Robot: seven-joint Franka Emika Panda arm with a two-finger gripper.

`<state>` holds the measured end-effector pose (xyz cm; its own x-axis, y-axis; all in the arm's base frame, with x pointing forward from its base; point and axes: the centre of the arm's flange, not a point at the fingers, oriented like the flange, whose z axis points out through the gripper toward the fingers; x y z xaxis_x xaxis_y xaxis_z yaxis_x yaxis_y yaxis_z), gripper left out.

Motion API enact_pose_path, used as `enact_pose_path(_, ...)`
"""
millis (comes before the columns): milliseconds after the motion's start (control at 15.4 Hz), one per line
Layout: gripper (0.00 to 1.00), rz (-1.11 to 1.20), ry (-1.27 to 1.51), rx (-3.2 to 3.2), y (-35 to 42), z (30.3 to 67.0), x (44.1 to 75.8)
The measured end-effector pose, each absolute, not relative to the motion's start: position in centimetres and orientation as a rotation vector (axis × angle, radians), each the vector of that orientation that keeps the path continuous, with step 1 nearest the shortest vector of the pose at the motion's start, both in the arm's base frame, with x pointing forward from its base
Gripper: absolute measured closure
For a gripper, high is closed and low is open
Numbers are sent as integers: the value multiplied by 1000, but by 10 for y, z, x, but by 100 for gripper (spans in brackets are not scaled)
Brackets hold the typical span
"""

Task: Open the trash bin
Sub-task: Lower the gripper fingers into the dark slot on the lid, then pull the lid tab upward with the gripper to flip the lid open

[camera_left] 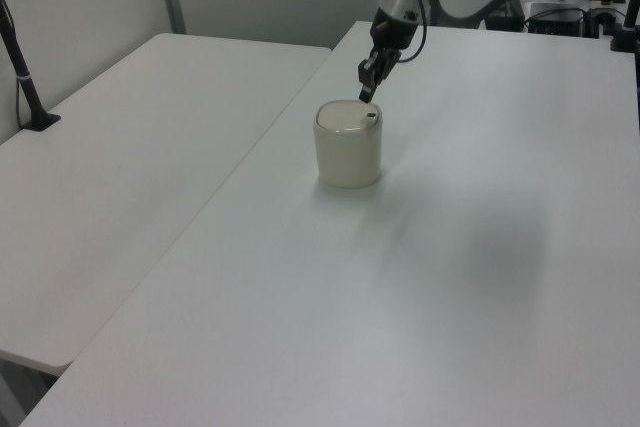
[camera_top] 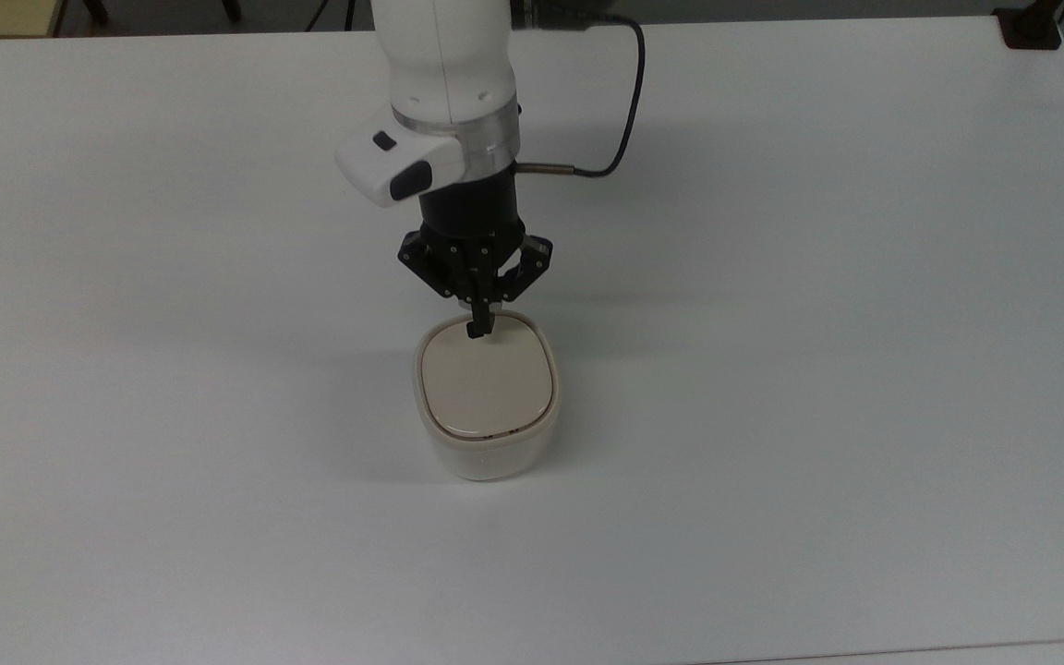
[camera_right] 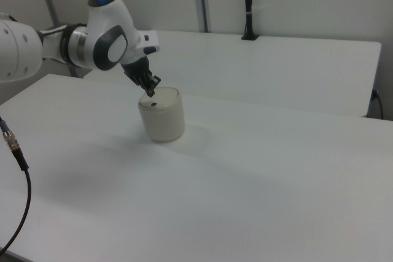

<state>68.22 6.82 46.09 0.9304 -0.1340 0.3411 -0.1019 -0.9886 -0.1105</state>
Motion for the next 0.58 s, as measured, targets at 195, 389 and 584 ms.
enact_pose_path(195, 99, -515, 184, -3038, 70, 439, 686)
enact_pose_path(389, 99, -518, 170, -3052, 71, 437, 688)
enact_pose_path(584, 99, -521, 158, -3062, 72, 436, 688)
